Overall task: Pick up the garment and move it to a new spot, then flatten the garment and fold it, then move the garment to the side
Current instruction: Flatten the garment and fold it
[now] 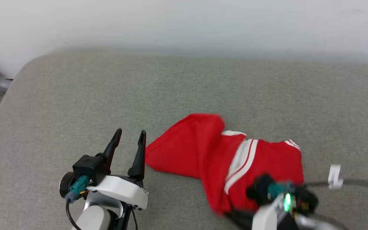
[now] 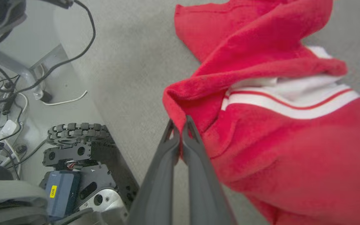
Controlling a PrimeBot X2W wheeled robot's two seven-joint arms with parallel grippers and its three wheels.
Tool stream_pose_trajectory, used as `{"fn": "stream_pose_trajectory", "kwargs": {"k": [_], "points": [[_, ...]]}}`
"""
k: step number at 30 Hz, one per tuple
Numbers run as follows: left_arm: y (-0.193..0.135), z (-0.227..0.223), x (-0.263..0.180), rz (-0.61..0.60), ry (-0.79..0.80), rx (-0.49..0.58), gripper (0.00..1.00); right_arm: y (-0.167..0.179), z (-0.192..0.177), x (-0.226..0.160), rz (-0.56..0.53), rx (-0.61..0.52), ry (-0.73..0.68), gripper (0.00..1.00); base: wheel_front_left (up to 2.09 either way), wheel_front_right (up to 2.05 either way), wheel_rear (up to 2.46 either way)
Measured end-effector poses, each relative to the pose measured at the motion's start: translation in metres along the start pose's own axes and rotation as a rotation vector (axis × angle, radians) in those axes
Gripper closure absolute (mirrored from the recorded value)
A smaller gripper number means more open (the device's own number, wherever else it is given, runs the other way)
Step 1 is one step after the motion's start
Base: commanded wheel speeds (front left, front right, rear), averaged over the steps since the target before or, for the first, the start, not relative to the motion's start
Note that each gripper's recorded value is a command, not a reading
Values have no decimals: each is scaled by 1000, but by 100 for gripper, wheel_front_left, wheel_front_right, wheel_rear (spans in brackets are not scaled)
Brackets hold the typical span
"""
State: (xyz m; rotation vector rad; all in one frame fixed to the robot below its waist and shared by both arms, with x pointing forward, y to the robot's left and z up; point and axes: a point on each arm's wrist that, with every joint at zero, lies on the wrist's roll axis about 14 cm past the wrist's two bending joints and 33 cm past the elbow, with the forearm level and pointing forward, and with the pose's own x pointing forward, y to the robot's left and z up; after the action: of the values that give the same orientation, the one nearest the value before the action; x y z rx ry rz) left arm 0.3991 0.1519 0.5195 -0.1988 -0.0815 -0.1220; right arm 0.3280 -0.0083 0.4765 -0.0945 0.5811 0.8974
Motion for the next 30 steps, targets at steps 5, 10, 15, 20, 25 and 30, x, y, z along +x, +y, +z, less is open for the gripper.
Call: {"fn": "stream_pose_trajectory", "kwargs": {"k": [5,10,15,20,25,30], "points": [[-6,-2,0,-21,12,-1,0,25,-97,-24,-2,235,230,100,0,0,0],[-11,-4,-4,-35,25,-4,0,40,-164,-49,-73,439,357,100,0,0,0],[-13,-3,-6,-38,26,-2,0,30,-129,-39,-145,447,142,0,0,0,0],[-14,-1,-11,-43,27,2,0,22,-70,-36,-174,385,-138,0,0,0,0],[-14,2,-16,-34,19,-1,0,9,-23,-47,-219,346,-390,0,0,0,0],[-9,4,-19,-22,17,9,0,-27,-8,-61,-321,328,-465,0,0,0,0]]}}
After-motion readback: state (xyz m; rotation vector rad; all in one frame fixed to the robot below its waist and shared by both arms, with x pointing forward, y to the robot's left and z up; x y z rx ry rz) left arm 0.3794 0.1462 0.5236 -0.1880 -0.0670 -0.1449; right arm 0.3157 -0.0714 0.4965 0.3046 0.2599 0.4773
